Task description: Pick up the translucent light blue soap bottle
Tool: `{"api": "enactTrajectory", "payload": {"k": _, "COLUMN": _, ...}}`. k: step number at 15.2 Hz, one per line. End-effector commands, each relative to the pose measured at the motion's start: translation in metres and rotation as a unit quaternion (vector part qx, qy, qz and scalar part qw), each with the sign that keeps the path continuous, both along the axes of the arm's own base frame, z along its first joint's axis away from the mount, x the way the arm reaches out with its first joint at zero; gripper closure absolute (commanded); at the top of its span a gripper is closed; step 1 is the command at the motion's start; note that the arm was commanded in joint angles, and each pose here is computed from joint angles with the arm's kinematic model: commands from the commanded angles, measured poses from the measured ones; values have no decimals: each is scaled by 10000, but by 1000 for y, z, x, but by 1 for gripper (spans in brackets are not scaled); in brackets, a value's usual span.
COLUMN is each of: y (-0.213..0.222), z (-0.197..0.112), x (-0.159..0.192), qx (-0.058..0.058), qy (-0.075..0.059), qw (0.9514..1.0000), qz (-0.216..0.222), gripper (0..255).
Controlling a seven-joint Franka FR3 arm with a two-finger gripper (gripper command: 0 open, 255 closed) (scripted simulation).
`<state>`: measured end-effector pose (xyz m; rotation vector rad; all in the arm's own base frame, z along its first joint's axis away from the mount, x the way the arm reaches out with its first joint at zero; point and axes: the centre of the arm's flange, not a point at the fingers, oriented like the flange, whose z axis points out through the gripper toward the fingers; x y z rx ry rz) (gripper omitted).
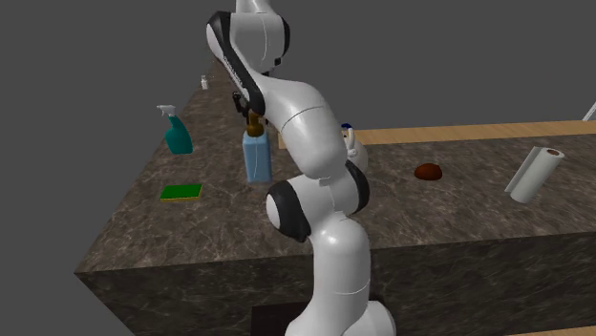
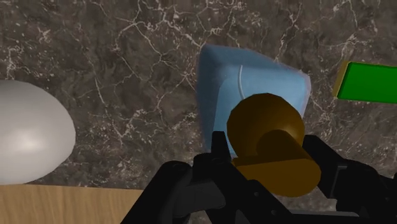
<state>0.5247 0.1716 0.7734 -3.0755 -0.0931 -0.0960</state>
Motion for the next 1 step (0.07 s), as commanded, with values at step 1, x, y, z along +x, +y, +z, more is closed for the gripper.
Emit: {"api": "enactTrajectory", "payload": {"k": 1, "y": 0, "z": 3, "x": -1, "qx": 0, "qy": -1, "qw": 10000, "qz": -1, "gripper": 255}}
